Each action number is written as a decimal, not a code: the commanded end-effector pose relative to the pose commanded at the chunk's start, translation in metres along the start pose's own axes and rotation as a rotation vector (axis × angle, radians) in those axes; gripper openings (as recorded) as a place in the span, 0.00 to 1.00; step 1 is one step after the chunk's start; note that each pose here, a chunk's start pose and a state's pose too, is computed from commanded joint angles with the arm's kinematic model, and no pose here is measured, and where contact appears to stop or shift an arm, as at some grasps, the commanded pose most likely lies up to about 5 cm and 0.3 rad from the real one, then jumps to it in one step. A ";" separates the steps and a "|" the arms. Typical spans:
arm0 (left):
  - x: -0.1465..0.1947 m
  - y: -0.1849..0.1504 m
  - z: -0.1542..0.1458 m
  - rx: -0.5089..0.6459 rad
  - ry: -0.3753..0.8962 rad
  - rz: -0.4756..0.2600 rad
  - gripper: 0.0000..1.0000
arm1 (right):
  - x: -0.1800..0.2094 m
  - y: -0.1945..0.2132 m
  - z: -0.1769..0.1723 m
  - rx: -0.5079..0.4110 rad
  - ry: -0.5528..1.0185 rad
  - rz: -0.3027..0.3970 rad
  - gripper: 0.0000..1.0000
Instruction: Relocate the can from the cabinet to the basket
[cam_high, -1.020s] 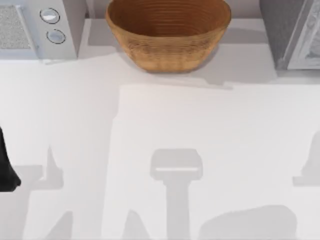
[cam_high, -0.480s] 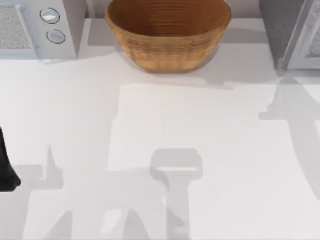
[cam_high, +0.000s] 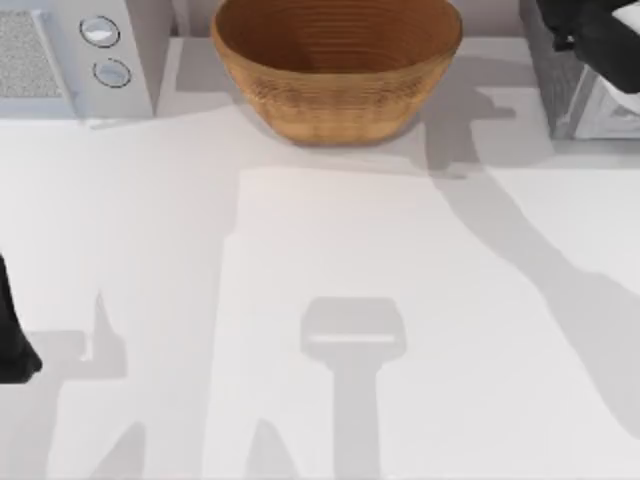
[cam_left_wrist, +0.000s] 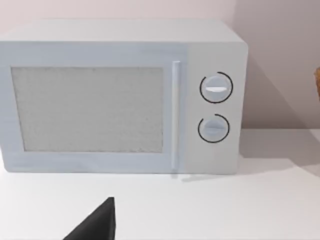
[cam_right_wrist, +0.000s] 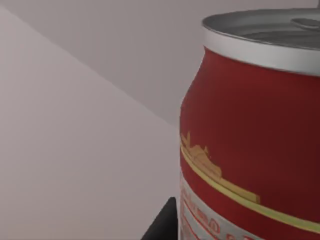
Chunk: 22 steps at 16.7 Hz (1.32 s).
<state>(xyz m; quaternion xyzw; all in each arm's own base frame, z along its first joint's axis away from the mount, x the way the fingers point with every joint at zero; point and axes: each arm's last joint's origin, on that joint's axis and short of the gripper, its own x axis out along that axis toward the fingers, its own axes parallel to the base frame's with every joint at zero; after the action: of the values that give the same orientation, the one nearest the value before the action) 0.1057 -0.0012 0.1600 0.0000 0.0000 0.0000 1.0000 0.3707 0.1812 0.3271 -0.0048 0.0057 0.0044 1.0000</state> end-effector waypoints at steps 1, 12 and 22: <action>0.000 0.000 0.000 0.000 0.000 0.000 1.00 | 0.017 0.021 -0.012 -0.003 0.005 0.000 0.00; 0.000 0.000 0.000 0.000 0.000 0.000 1.00 | 0.076 0.131 -0.094 0.015 -0.013 -0.006 0.00; 0.000 0.000 0.000 0.000 0.000 0.000 1.00 | 0.096 0.132 -0.103 0.014 -0.011 -0.006 0.00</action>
<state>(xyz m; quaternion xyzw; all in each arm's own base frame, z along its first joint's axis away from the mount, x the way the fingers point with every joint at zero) 0.1057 -0.0012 0.1600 0.0000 0.0000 0.0000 1.0000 0.4647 0.3128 0.2213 0.0023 0.0003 0.0014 1.0000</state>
